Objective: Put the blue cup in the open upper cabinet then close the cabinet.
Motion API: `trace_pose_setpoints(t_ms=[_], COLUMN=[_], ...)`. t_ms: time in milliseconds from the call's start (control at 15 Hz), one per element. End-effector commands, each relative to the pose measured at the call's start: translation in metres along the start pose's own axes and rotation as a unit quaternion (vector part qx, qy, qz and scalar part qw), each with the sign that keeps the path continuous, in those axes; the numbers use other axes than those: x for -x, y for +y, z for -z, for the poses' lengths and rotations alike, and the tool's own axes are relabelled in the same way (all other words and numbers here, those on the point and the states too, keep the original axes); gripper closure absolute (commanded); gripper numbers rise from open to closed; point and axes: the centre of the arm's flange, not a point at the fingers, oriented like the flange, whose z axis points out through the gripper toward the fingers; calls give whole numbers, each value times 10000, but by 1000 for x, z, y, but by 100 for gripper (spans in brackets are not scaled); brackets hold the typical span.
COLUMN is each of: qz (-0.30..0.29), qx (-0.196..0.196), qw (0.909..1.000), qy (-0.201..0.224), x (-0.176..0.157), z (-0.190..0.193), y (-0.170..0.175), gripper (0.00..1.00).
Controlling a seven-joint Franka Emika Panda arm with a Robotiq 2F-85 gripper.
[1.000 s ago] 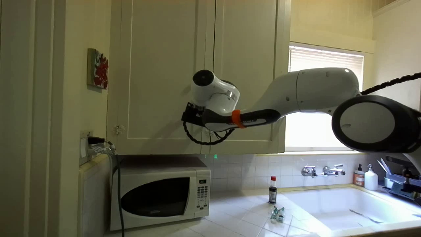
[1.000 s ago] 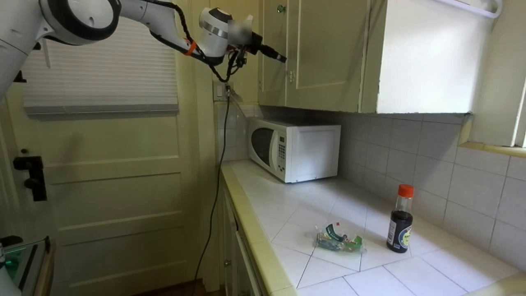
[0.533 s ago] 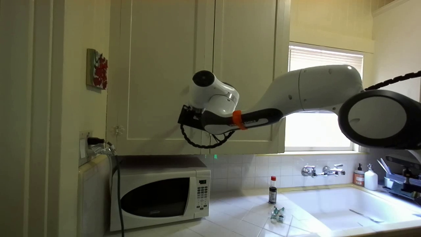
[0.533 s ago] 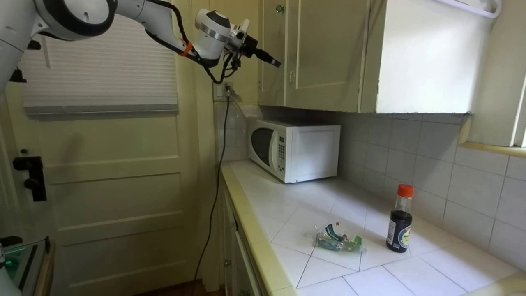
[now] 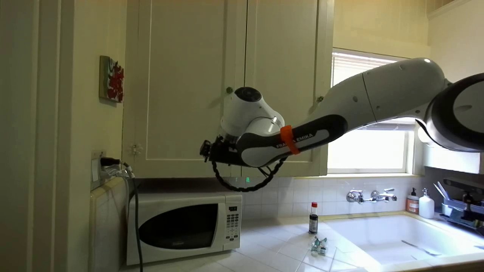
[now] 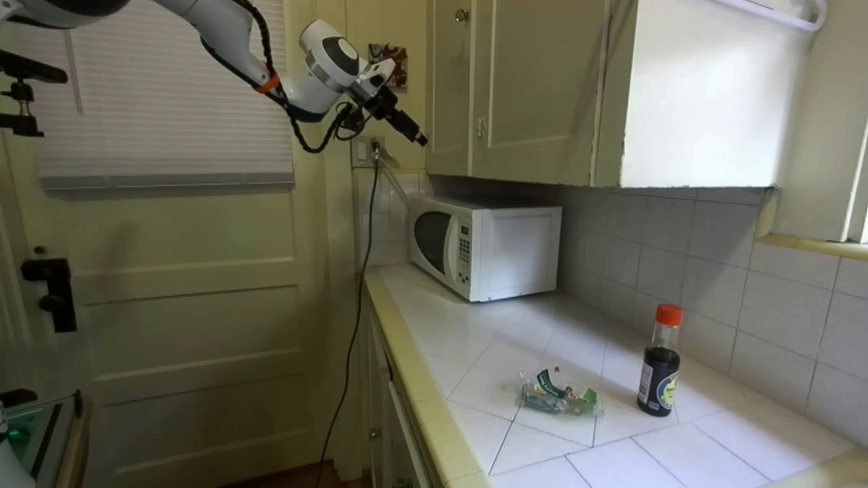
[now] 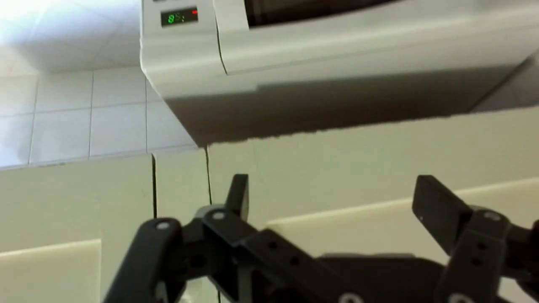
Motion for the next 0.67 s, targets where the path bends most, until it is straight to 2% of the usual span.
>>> trace_pose_setpoints(t_ms=[0, 200, 333, 467, 533, 600], qz=[361, 466, 534, 739, 732, 725], qx=[228, 677, 1009, 1264, 1346, 1185], qw=[9950, 9839, 9753, 9694, 9697, 9718], qy=[-899, -1588, -1890, -1972, -1903, -1905], x=[72, 118, 149, 179, 192, 160], z=[33, 45, 60, 78, 85, 50], y=[37, 47, 59, 77, 88, 56], gripper=[0, 0, 0, 0, 0, 0])
